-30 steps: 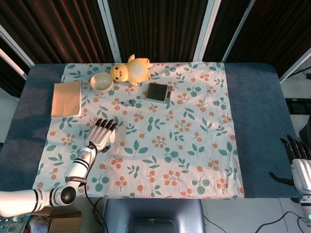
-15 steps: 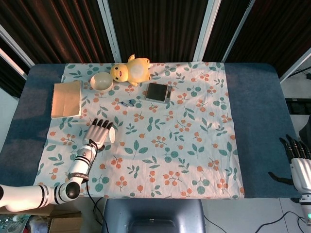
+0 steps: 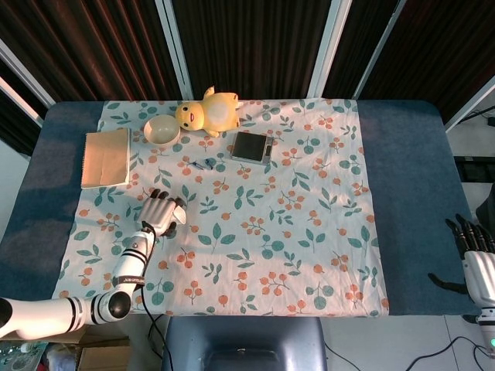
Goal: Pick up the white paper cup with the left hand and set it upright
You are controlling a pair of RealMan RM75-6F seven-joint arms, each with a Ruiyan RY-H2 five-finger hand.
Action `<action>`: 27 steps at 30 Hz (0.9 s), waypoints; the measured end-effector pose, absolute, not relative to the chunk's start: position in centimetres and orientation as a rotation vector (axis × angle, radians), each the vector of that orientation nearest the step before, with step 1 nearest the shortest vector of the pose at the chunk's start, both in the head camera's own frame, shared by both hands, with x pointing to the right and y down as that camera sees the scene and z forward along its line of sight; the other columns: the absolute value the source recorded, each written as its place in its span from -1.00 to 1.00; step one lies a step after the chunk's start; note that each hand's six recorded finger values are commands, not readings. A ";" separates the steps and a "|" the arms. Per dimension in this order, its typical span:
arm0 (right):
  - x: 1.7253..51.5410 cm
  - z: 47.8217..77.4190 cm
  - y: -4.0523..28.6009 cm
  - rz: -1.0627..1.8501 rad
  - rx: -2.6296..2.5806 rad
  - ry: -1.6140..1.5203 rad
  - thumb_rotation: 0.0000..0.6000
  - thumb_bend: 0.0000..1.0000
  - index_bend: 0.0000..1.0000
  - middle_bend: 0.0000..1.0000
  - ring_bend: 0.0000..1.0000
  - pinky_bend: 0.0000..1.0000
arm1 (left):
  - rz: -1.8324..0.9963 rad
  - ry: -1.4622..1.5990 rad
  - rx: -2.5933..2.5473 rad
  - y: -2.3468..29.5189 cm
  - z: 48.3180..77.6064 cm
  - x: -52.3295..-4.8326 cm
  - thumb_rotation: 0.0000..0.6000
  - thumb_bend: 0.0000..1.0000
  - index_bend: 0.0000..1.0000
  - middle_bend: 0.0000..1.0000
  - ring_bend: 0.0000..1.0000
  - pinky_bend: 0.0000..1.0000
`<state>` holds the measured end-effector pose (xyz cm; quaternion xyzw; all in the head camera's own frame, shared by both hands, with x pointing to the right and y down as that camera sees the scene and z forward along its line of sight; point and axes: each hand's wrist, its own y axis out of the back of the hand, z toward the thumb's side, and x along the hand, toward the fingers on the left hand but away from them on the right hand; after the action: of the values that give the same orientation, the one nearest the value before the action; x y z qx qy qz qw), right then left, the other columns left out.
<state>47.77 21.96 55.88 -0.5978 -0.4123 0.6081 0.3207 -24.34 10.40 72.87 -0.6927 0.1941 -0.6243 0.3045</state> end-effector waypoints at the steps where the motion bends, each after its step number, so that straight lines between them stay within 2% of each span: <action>1: 47.8 55.9 21.9 1.598 -1.571 -1.084 1.00 -0.66 -1.00 -1.00 -1.00 -1.00 | -1.650 0.524 -1.843 10.4 72.7 -24.4 1.00 -0.03 -0.35 -0.18 -0.71 -0.77; 9: 47.6 55.9 21.8 1.598 -1.575 -1.076 1.00 -0.66 -1.00 -1.00 -1.00 -1.00 | -1.579 0.695 -1.964 10.1 70.9 -24.5 1.00 -0.07 -0.36 -0.19 -0.72 -0.76; 17: 47.3 55.9 21.9 1.600 -1.584 -1.072 1.00 -0.66 -1.00 -1.00 -1.00 -1.00 | -1.389 1.172 -2.216 10.3 69.4 -26.2 1.00 -0.12 -0.36 -0.20 -0.74 -0.70; 22: 46.9 56.1 22.0 1.597 -1.598 -1.063 1.00 -0.66 -1.00 -1.00 -1.00 -1.00 | -1.249 1.489 -2.303 10.9 70.0 -29.0 1.00 -0.14 -0.40 -0.24 -0.74 -0.67; 27: 46.7 56.4 22.0 1.603 -1.607 -1.056 1.00 -0.66 -1.00 -1.00 -1.00 -1.00 | -1.199 1.655 -2.270 11.8 71.6 -31.9 1.00 -0.15 -0.45 -0.29 -0.82 -0.67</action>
<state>46.73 22.00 56.36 -0.6096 -0.4005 0.6080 0.3137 -31.88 11.78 71.61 -0.7424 0.5414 -0.3922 0.0435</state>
